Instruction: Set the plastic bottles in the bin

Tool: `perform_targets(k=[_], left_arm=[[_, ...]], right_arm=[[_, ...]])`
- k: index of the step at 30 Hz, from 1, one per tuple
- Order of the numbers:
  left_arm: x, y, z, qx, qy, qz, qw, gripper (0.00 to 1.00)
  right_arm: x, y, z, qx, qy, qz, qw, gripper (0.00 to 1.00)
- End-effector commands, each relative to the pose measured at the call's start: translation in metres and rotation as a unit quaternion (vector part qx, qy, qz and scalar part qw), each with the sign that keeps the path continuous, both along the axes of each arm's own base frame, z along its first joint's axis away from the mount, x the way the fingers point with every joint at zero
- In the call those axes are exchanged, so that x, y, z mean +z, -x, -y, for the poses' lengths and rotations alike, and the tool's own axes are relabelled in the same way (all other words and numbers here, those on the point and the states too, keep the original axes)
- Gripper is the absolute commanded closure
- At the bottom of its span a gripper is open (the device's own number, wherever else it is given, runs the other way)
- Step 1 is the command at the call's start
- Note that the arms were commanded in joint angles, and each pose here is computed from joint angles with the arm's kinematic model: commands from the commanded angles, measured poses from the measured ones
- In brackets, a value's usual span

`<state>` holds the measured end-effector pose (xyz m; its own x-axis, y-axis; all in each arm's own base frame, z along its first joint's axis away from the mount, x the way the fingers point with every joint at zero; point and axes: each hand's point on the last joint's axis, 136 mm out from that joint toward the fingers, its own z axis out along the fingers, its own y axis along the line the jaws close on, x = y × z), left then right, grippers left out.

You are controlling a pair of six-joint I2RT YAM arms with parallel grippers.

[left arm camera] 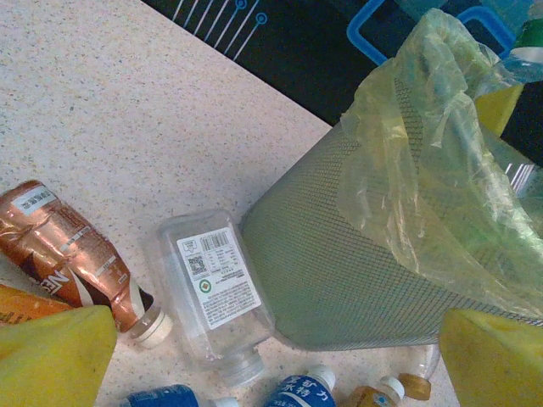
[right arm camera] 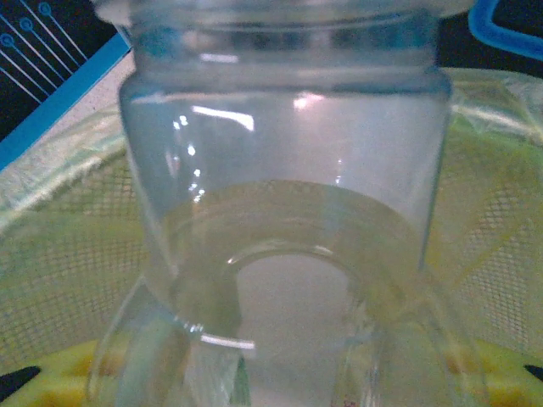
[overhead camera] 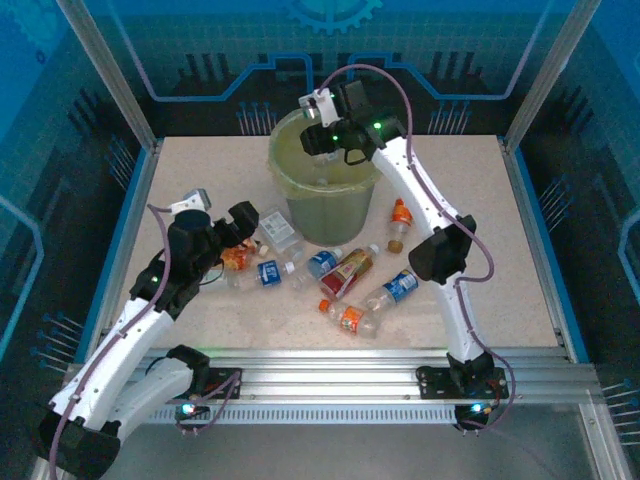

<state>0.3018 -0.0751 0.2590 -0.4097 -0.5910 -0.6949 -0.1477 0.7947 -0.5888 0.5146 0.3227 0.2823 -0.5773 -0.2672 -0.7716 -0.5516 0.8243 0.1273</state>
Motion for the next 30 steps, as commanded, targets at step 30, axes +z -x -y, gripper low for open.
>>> perform_targets(k=[30], left_arm=[[-0.042, 0.026, -0.035, 0.101, 0.048, -0.079, 0.991, 0.01]], right_arm=[[-0.093, -0.010, 0.025, 0.004, 0.177, -0.031, 0.984, 0.55]])
